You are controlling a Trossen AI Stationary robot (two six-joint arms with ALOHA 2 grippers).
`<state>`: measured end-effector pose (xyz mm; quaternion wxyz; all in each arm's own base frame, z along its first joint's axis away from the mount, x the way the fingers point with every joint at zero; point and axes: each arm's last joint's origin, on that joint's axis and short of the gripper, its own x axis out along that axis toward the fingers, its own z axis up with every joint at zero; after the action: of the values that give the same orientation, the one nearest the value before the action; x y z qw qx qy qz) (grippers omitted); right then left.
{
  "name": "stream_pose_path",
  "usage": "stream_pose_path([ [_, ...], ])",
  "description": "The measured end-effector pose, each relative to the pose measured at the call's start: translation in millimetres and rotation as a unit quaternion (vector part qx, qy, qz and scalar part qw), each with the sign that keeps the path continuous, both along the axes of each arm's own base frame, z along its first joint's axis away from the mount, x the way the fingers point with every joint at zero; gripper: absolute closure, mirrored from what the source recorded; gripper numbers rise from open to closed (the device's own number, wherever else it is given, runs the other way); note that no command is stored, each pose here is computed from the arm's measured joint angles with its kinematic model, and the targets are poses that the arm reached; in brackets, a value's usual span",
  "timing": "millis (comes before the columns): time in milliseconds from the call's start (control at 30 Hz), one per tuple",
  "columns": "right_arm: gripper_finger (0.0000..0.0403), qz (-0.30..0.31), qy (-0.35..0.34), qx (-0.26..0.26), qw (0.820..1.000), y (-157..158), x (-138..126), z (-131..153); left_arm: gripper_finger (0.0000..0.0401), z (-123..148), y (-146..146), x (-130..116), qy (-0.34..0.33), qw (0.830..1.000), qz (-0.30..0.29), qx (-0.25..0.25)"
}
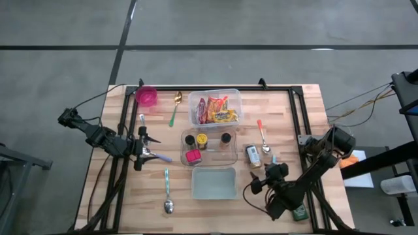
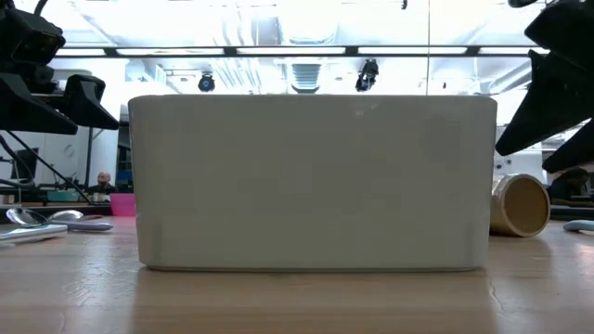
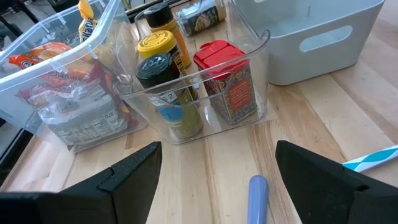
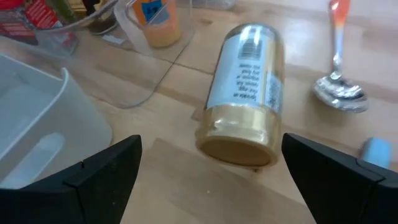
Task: Pick & Place Food Item
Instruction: Put the gold spice bottle into the transparent bin
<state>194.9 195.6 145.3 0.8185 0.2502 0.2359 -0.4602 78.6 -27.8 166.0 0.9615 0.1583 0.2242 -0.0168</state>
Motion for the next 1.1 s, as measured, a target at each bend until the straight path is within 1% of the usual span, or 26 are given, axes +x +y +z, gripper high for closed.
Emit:
stream_pose_path([
  [67,0.0018,0.008,-0.001,0.005,1.000,-0.5,-0.5,-2.6,0.0084,0.0,0.0,0.0,0.000,1.000,0.000,0.000],
  [300,0.0018,0.015,0.022,-0.012,1.000,-0.2,0.4,-15.3,0.0085,0.0,0.0,0.0,0.000,1.000,0.000,0.000],
  [700,0.0018,-0.008,0.046,-0.041,0.998,-5.6,8.6,-39.3,0.0085,0.0,0.0,0.0,0.000,1.000,0.000,0.000],
  [900,0.0019,-0.029,0.046,-0.048,0.997,-8.1,11.5,-52.4,0.0085,0.0,0.0,0.0,0.000,1.000,0.000,0.000],
  [1100,0.0019,-0.034,0.044,-0.049,0.997,-8.3,12.4,-55.1,0.0085,0.0,0.0,0.0,0.000,1.000,0.000,0.000],
])
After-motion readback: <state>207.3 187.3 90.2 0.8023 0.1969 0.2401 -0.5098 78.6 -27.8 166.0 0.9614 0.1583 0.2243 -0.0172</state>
